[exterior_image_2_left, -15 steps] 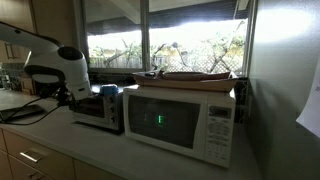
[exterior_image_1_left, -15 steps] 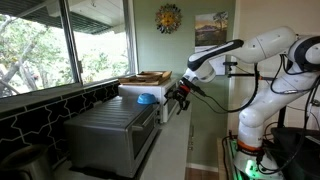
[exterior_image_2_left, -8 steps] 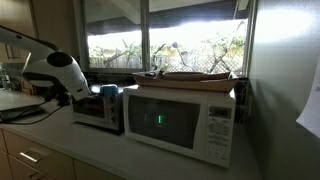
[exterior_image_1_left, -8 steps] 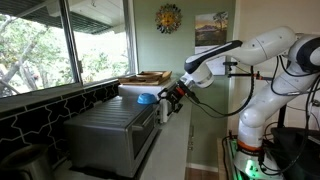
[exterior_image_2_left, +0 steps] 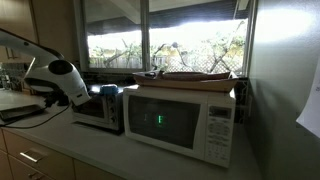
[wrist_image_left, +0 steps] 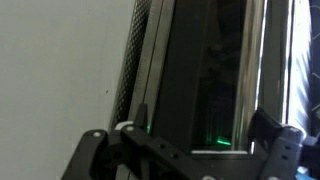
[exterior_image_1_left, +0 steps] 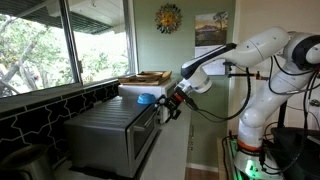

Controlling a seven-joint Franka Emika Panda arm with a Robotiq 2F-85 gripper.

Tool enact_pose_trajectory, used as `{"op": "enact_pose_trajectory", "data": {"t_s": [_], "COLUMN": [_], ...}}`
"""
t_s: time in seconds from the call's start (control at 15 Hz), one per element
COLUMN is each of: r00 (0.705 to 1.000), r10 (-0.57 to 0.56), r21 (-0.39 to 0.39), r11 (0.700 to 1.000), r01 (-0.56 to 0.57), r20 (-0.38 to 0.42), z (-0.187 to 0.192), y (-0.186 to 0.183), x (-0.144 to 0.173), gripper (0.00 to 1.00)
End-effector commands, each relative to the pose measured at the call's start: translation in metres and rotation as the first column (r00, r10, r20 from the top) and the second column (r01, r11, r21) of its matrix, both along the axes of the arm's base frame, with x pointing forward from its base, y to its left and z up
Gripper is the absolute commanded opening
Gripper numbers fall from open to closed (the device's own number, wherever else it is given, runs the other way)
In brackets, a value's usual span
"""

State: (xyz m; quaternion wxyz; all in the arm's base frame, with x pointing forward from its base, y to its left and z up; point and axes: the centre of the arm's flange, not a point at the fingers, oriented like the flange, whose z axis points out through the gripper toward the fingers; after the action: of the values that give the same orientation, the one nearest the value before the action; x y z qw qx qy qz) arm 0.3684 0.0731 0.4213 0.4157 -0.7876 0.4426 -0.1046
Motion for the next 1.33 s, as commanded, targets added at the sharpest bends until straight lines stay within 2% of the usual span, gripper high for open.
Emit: {"op": "enact_pose_trajectory", "data": {"t_s": [0.0, 0.47, 0.67, 0.93, 1.0, 1.07, 1.27], "r00": [0.994, 0.958, 0.963, 0.961, 0.958, 0.958, 0.944], "r10": [0.063, 0.152, 0.125, 0.075, 0.083, 0.105, 0.162], "r21": [0.038, 0.112, 0.112, 0.155, 0.191, 0.257, 0.384], "r11": [0.997, 0.985, 0.989, 0.987, 0.981, 0.966, 0.923], "r01": [-0.06, -0.128, -0.101, -0.034, -0.03, -0.034, -0.041], "r20": [-0.088, -0.242, -0.239, -0.267, -0.274, -0.267, -0.289], "z": [-0.011, -0.021, -0.036, -0.05, -0.053, -0.054, -0.062], "y": [-0.003, -0.014, -0.017, -0.035, -0.039, -0.042, -0.049], "x": [-0.026, -0.06, -0.057, -0.062, -0.063, -0.065, -0.071], "gripper": [1.0, 1.0, 1.0, 1.0, 1.0, 1.0, 1.0]}}
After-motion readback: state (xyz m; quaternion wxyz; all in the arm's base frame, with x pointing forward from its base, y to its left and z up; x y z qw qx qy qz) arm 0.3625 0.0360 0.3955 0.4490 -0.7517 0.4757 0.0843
